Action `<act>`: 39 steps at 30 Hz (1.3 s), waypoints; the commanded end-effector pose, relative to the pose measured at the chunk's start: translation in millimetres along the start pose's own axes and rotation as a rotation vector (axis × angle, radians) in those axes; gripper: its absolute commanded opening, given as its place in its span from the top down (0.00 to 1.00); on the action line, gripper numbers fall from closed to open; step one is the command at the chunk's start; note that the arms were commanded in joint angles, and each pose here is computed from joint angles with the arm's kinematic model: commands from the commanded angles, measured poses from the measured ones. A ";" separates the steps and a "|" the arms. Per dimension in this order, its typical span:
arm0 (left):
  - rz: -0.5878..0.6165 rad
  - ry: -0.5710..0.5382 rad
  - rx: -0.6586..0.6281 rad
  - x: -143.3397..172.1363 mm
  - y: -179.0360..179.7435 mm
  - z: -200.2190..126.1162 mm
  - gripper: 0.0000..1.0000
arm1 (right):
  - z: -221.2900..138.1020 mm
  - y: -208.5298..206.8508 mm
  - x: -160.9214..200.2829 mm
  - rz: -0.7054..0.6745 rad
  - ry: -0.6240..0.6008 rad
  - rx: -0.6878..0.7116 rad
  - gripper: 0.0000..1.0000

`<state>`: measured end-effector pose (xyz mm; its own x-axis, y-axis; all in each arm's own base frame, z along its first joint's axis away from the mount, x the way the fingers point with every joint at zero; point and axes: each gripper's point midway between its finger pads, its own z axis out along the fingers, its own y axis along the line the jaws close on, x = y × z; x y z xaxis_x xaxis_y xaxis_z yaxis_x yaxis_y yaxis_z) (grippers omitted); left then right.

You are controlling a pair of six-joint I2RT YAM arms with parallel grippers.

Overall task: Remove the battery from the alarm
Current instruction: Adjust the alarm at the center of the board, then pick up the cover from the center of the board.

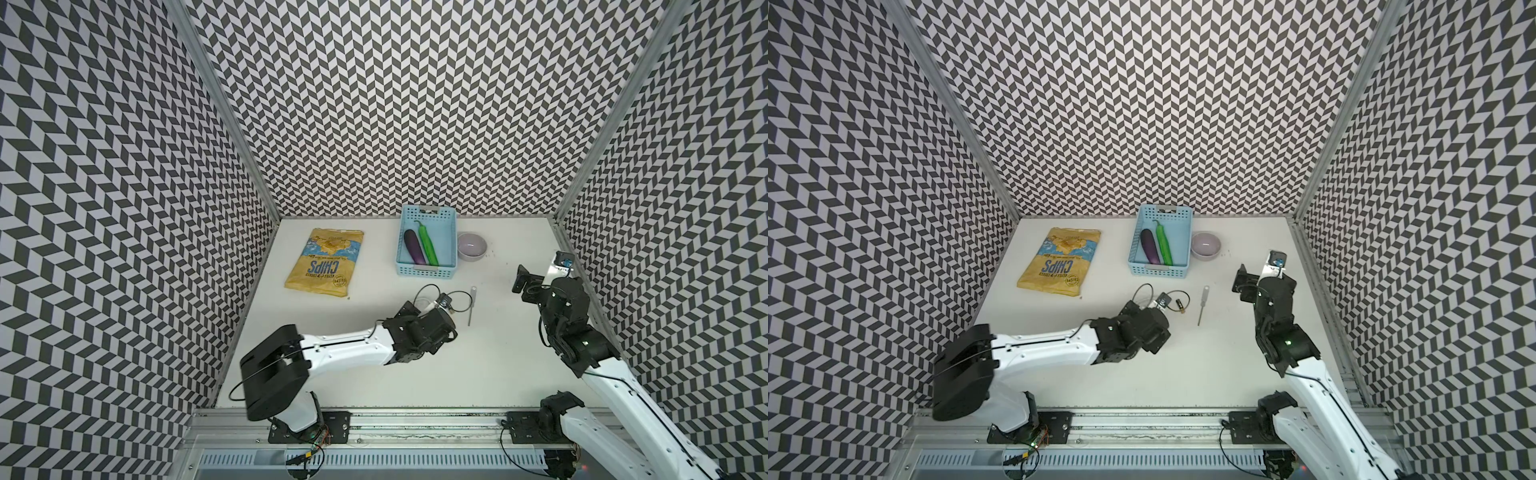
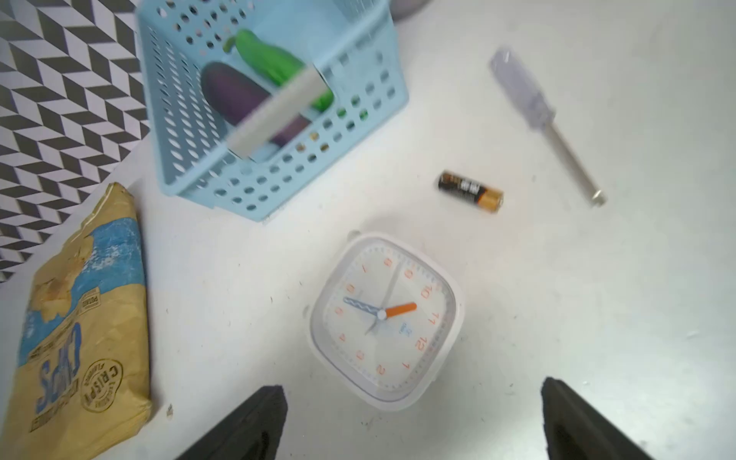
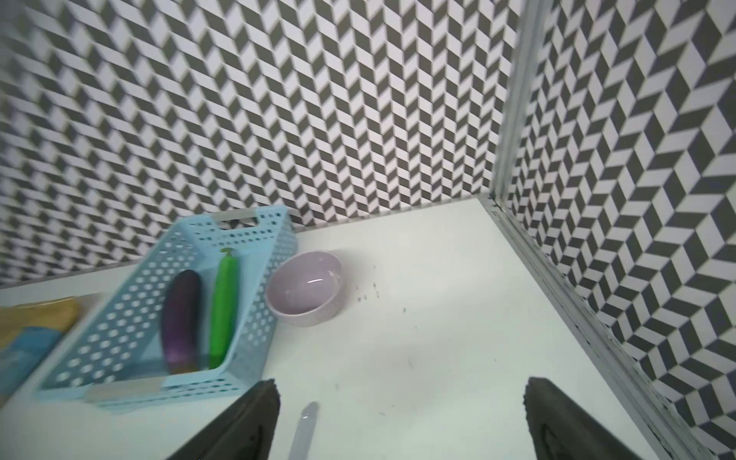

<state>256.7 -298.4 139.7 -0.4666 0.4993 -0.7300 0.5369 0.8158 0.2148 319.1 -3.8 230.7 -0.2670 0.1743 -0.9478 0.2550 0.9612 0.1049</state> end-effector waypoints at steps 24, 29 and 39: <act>-0.695 -0.576 -0.848 95.6 342.8 -78.8 0.00 | 70.4 18.1 61.0 -0.125 -0.296 -0.251 0.00; -0.546 -0.600 -0.770 92.3 334.0 -51.8 0.00 | 78.2 16.5 54.5 -0.103 -0.302 -0.248 0.00; -0.505 -0.590 -0.623 97.0 330.9 -12.7 0.00 | 85.7 19.2 60.2 -0.122 -0.236 -0.247 0.00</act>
<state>369.5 28.0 118.9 -0.1319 -0.0331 -0.9907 -0.2346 0.9721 -0.0012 384.3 6.0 136.3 -0.0896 0.0282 -0.9956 0.0026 0.9996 0.0281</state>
